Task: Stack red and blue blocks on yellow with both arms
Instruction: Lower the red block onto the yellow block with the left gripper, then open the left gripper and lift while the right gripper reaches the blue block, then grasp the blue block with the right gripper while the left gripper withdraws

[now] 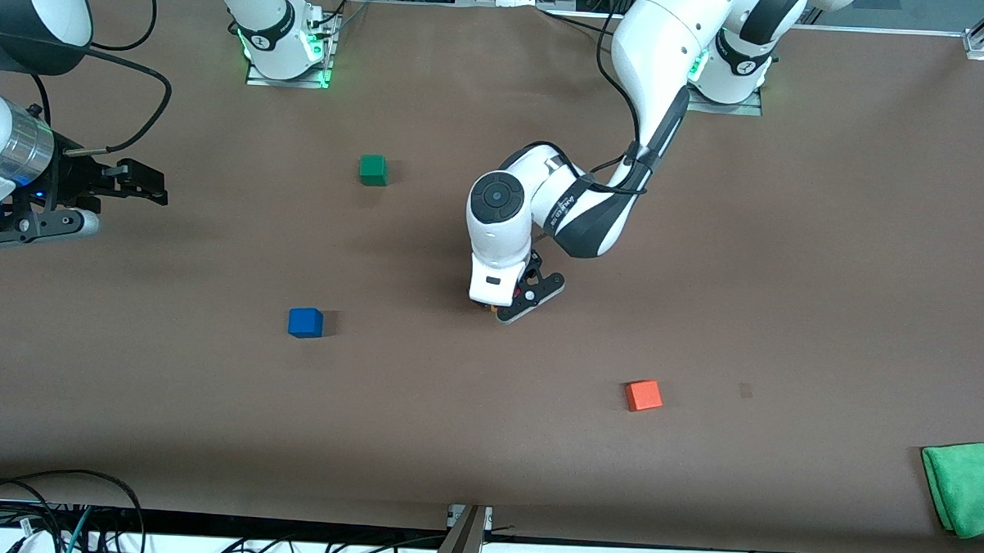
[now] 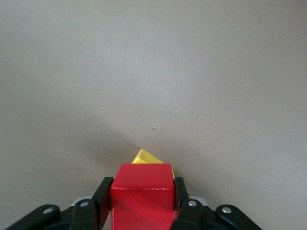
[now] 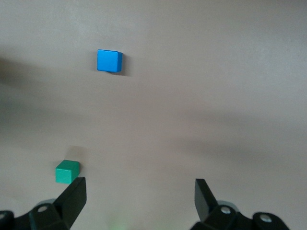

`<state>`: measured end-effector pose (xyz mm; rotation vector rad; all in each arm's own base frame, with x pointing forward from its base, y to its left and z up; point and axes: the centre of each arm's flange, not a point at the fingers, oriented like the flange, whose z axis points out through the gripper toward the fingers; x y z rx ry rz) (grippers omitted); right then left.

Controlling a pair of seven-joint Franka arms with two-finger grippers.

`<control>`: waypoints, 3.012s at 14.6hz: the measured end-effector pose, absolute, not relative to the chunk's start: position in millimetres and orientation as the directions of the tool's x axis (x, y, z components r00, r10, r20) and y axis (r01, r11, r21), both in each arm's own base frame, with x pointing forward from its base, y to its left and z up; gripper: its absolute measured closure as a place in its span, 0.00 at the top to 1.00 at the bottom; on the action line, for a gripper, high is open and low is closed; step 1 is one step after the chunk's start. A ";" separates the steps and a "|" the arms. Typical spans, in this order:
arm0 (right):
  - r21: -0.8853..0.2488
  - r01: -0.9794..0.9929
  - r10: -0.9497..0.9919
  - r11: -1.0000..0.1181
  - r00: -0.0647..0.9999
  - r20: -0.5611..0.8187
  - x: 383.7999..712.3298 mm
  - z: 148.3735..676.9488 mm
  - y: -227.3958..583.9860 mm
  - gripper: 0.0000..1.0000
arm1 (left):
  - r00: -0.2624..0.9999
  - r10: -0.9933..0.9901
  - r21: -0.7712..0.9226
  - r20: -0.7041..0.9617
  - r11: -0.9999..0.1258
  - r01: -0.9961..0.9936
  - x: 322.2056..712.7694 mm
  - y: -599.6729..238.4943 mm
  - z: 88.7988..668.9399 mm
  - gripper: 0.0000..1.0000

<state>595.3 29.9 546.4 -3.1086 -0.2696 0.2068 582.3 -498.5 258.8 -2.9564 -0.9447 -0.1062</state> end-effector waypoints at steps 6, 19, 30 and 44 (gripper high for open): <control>-0.026 0.170 0.172 -0.985 0.976 -0.130 595.3 546.4 29.9 1.00 | 0.818 0.568 -0.015 0.087 -0.820 0.572 583.1 -499.4 263.4 0.56; -0.017 0.161 0.162 -0.987 0.976 -0.145 598.4 538.4 23.0 1.00 | 0.820 0.568 -0.095 0.070 -0.815 0.572 577.4 -494.2 263.7 1.00; -0.001 0.116 0.114 -0.993 0.978 -0.173 632.2 447.8 10.6 1.00 | 0.819 0.573 -0.115 0.041 -0.811 0.573 553.5 -516.4 335.9 1.00; -0.067 0.068 0.069 -0.995 0.998 -0.007 669.8 276.6 97.5 1.00 | 0.935 0.288 -0.277 -0.207 -0.934 0.226 550.5 -375.2 506.1 1.00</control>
